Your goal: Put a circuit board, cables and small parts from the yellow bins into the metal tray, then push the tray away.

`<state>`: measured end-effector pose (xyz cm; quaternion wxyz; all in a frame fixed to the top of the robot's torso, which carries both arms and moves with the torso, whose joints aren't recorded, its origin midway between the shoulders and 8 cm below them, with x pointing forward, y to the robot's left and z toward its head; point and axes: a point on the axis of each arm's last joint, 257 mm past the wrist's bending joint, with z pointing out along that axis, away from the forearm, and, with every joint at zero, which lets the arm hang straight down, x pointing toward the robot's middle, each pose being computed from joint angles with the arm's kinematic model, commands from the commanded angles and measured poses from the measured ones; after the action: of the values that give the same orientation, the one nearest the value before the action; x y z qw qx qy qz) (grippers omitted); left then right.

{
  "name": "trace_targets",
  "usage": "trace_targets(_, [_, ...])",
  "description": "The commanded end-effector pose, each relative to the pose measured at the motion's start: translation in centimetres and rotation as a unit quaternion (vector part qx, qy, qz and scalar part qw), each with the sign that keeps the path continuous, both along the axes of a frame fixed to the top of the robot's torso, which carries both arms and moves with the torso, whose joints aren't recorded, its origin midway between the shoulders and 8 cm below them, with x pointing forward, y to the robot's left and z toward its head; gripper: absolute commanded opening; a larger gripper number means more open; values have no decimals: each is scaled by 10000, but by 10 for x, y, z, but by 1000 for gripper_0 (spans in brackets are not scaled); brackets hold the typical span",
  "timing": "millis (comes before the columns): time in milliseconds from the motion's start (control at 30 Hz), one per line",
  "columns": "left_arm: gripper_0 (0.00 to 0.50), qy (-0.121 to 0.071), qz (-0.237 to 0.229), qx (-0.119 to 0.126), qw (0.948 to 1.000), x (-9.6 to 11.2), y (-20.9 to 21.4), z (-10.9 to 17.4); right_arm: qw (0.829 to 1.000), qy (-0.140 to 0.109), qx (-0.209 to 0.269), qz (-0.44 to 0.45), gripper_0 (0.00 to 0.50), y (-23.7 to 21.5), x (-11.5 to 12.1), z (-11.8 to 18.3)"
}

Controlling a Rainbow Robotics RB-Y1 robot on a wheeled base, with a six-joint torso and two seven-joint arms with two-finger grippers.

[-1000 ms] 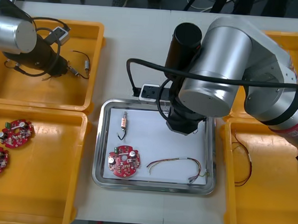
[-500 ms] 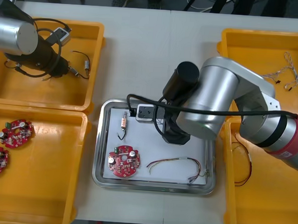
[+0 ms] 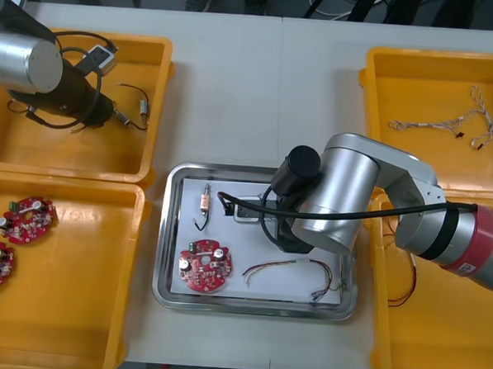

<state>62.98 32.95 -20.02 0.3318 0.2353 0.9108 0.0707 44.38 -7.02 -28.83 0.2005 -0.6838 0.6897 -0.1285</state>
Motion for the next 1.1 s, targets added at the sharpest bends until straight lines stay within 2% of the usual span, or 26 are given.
trace_targets(33, [0, 201, 40, -35, 9998, -13, -1, -29, 9999, -106, -35, -121, 0, -11, 5, -2])
trace_targets(100, [0, 195, 35, -35, 9998, -13, -1, -28, 9998, -121, -53, -136, 0, -12, 6, -2])
trace_targets(133, [0, 205, 42, -35, 9998, -13, -1, -29, 9998, -133, -70, -149, 37, -14, 7, -1])
trace_targets(167, [0, 198, 42, -30, 9998, -13, 0, -29, 9997, -141, -84, -163, 205, -15, 7, -1])
trace_targets(233, [0, 194, 46, -35, 9998, -13, 0, -28, 9996, -212, -110, -163, 405, -16, 9, 1])
trace_targets(267, [0, 194, 52, -39, 9998, -13, 0, -28, 9996, -233, -108, -150, 479, -15, 9, 3])
trace_targets(300, [0, 193, 55, -42, 9998, -13, 0, -28, 9995, -244, -104, -167, 500, -15, 9, 5])
trace_targets(633, [0, 242, 235, -43, 9994, -18, 25, -12, 9985, -112, -374, -381, 500, -25, -9, 37])
trace_targets(867, [0, 405, 359, -130, 9984, -31, 30, 12, 9978, 251, -201, -576, 500, -25, -22, 60])
trace_targets(1100, [0, 528, 533, -176, 9970, -47, 35, 42, 9960, 290, -40, -842, 500, -40, -25, 101])
